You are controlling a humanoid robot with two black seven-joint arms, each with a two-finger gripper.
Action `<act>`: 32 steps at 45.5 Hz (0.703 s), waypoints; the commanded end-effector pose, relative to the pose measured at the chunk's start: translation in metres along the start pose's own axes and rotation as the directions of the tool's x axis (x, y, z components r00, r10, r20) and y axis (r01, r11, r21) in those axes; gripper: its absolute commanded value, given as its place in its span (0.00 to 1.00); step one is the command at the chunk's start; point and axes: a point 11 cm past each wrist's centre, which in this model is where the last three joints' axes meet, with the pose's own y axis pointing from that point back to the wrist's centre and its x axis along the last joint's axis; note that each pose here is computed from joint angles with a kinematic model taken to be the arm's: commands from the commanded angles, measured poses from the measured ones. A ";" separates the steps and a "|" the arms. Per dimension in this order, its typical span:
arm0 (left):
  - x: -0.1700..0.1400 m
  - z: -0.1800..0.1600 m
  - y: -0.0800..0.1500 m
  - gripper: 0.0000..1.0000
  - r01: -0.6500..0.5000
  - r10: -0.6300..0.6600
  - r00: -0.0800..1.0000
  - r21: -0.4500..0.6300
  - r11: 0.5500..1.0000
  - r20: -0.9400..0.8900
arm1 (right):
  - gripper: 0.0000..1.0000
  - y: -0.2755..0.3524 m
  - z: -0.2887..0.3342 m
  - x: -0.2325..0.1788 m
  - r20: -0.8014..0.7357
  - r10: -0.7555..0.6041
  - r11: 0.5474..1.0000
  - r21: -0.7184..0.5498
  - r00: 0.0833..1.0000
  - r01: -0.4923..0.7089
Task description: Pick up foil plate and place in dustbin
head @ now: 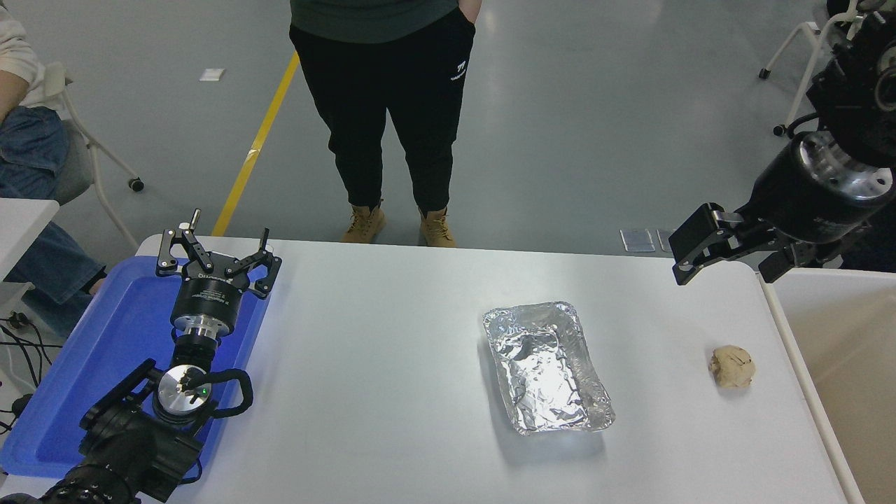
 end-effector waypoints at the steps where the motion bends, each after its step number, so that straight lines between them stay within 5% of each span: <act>1: 0.000 0.000 0.000 1.00 0.000 0.000 1.000 -0.002 1.000 0.000 | 1.00 0.000 0.000 0.000 0.001 0.000 1.000 0.003 1.000 0.000; 32: 0.000 0.000 0.000 1.00 0.000 0.000 1.000 -0.002 1.000 0.000 | 1.00 -0.026 -0.003 -0.001 -0.022 -0.026 1.000 -0.007 0.999 0.026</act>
